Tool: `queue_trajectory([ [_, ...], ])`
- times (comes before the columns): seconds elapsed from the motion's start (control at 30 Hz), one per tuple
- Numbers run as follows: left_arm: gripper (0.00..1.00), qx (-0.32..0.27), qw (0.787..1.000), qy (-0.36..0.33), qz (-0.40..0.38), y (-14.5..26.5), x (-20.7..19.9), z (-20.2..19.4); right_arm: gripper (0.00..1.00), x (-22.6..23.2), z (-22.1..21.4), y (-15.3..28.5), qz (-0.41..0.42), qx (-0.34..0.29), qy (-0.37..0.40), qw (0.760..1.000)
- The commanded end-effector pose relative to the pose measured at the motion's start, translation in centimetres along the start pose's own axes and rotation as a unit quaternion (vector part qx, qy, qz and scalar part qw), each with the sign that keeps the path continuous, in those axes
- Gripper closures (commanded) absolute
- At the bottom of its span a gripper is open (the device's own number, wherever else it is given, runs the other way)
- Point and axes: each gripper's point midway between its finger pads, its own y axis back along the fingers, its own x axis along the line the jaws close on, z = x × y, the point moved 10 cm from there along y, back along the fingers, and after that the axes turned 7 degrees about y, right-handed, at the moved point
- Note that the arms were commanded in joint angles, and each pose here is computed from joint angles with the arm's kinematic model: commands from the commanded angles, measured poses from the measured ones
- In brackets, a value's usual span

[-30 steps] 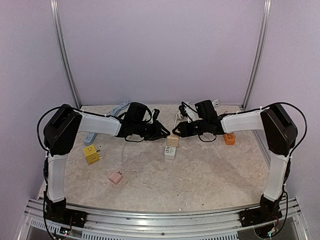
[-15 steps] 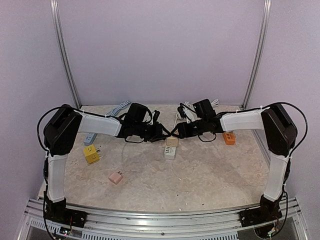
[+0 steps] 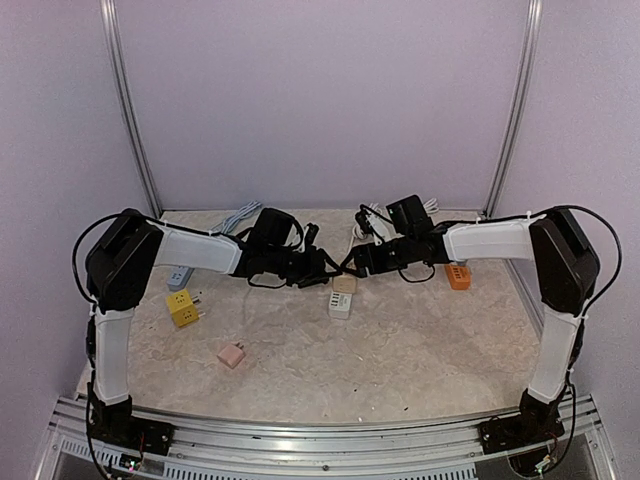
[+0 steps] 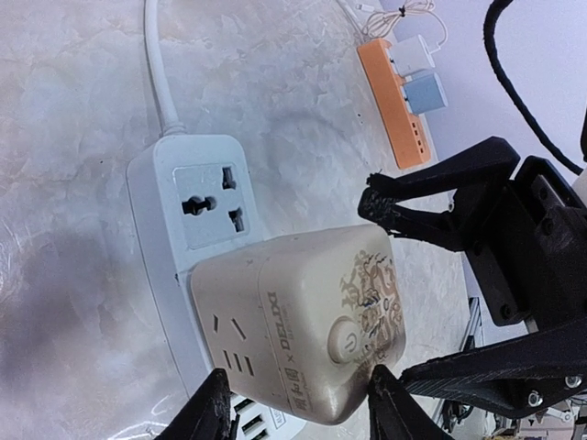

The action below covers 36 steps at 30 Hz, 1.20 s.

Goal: Insert the plug
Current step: Press the plug into the socket, then move the socket to the center of the board.

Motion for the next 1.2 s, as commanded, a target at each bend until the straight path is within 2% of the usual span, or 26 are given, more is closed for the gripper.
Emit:
queue_trajectory([
  [0.0, 0.51, 0.008, 1.0, 0.0, 0.006, 0.4, 0.0, -0.7, 0.22, 0.9, 0.9, 1.1, 0.0, -0.011, 0.012, 1.0],
  [0.17, 0.39, 0.004, 1.0, -0.003, 0.002, 0.5, -0.3, -0.5, 0.21, 1.0, 0.9, 1.4, 0.0, -0.013, 0.015, 1.0],
  [0.53, 0.3, -0.014, 1.0, -0.012, -0.016, 2.1, -1.4, -0.6, 0.13, 1.2, 0.4, 2.9, -0.013, -0.021, 0.025, 0.999],
  [0.67, 0.21, -0.025, 0.999, -0.017, -0.013, 3.7, -1.8, -1.0, 0.1, 1.4, -0.4, 3.4, -0.027, -0.021, 0.023, 0.999],
  [0.77, 0.04, -0.042, 0.999, -0.019, 0.001, 5.6, -1.6, -1.8, 0.1, 2.3, -1.7, 3.7, -0.048, -0.018, 0.031, 0.998],
  [0.8, 0.01, -0.046, 0.999, -0.018, 0.01, 6.1, -1.2, -2.3, 0.09, 2.6, -2.2, 3.5, -0.06, -0.014, 0.034, 0.997],
  [0.97, 0.01, -0.067, 0.996, -0.009, 0.06, 9.5, 0.3, -5.1, 0.06, 5.0, -5.5, 2.7, -0.122, -0.008, 0.04, 0.992],
  [1.17, 0.01, -0.129, 0.985, -0.002, 0.113, 14.9, 0.8, -7.8, 0.03, 7.6, -7.8, 0.1, -0.172, -0.036, 0.005, 0.984],
])
